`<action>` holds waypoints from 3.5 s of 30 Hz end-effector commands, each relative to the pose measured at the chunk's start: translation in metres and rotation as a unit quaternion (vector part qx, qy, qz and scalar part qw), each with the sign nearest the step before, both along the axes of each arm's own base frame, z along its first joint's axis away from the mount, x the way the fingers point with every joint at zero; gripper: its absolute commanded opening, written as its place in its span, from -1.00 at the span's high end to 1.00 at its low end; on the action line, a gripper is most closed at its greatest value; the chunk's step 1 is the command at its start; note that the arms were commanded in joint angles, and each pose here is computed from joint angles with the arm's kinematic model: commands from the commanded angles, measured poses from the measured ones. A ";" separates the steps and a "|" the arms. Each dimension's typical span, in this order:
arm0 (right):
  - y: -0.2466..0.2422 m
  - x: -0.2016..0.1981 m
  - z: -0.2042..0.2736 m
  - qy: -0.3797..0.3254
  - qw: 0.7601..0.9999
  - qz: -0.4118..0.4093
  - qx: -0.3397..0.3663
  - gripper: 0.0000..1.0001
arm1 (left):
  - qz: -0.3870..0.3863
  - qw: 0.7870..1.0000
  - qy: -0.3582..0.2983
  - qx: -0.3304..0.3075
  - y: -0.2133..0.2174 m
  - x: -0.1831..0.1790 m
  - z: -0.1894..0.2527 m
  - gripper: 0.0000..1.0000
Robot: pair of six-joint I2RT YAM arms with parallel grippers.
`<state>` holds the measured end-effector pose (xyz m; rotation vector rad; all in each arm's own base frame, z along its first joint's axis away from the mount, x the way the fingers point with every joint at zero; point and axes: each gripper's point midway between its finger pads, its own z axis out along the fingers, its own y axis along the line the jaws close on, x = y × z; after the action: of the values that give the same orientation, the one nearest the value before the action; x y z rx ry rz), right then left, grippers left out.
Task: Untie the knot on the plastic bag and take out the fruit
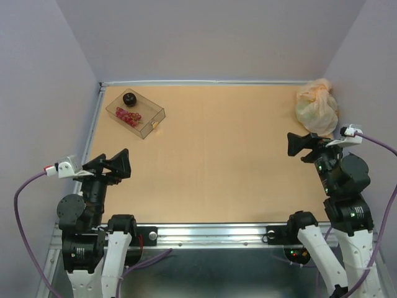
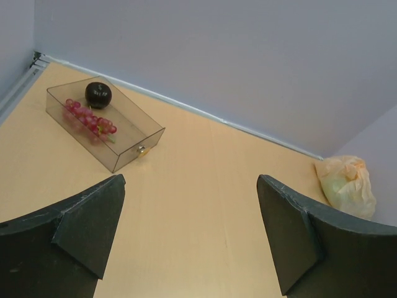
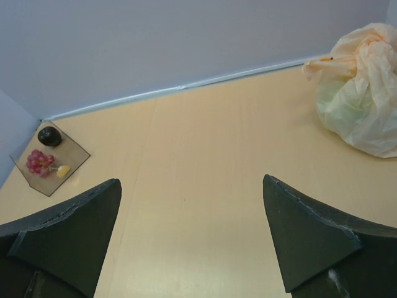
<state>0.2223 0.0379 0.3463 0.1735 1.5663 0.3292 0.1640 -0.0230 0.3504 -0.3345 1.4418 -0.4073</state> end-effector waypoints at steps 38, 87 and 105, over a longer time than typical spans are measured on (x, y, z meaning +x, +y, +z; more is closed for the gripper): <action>-0.202 0.291 -0.202 0.264 0.835 -0.470 0.108 -1.00 | -0.134 0.977 0.139 -0.089 -0.061 0.048 -0.034 -0.96; 0.189 0.012 -0.216 0.343 0.915 0.180 -0.111 -0.58 | -0.267 0.928 0.260 -0.008 -0.184 0.135 -0.107 -0.93; 0.166 0.071 -0.177 0.282 0.946 0.088 -0.133 -0.78 | -0.251 0.908 0.333 0.050 -0.295 0.197 -0.148 -0.91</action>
<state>0.2759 0.1933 0.1353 -0.1180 2.2766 0.1460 0.3510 -0.3088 0.1948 0.0264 2.2482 -0.7129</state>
